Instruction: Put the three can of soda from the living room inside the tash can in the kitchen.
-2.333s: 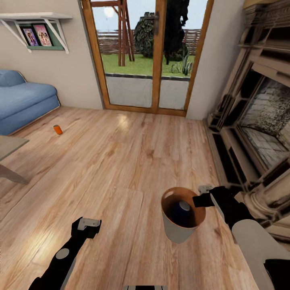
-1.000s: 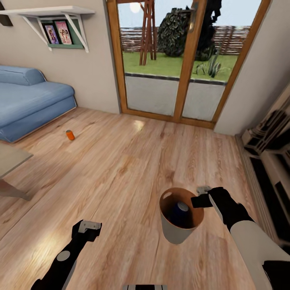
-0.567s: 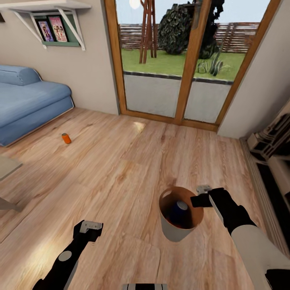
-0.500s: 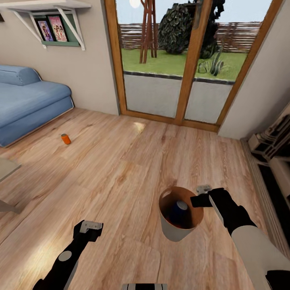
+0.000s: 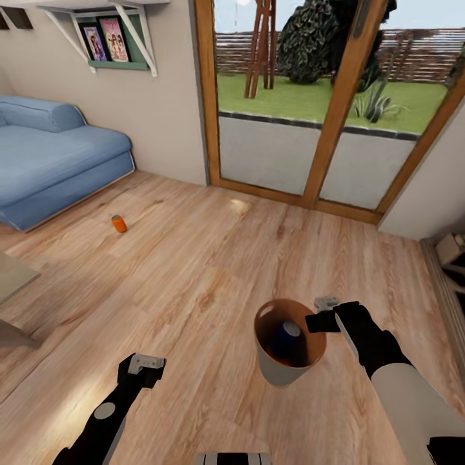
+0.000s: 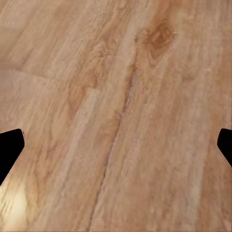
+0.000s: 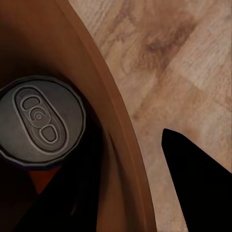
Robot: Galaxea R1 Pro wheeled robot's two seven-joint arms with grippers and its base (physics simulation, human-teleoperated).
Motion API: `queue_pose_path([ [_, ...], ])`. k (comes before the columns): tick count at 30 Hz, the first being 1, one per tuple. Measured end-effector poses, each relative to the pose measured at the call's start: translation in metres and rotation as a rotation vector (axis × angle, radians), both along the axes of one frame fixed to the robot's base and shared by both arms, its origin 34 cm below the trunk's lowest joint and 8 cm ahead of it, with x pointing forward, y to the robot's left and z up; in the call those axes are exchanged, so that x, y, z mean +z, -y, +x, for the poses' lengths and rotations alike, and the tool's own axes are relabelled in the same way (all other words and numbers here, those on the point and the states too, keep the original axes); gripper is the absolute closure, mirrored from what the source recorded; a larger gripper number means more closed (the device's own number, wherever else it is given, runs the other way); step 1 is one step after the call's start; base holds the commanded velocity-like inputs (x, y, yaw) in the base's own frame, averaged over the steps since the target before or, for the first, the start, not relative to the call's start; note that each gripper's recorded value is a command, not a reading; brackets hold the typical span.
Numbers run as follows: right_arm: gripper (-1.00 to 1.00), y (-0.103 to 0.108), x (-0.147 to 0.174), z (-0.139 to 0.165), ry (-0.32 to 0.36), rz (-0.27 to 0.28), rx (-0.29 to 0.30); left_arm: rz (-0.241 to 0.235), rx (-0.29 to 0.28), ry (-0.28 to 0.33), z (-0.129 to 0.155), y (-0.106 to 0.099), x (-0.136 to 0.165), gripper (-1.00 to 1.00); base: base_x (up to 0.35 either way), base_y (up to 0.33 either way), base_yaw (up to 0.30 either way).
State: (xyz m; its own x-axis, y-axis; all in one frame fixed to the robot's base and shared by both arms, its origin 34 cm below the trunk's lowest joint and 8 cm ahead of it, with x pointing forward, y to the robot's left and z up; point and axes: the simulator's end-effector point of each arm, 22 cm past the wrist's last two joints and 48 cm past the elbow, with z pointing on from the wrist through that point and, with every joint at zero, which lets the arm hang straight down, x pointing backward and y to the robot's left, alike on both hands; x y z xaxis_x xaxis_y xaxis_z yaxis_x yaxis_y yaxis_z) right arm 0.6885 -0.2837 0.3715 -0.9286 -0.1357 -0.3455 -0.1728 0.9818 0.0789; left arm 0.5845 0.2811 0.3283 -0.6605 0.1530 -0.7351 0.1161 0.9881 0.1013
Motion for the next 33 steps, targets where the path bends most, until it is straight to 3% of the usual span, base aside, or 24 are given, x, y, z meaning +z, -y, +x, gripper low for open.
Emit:
queue_pose_path([
  [33, 1.0, -0.0055, 0.005, 0.0024, 0.014, 0.006, 0.005, -0.006, 0.0, 0.007, 0.0017, 0.0037, 0.0033, -1.0, 0.329, 0.0, 0.237],
])
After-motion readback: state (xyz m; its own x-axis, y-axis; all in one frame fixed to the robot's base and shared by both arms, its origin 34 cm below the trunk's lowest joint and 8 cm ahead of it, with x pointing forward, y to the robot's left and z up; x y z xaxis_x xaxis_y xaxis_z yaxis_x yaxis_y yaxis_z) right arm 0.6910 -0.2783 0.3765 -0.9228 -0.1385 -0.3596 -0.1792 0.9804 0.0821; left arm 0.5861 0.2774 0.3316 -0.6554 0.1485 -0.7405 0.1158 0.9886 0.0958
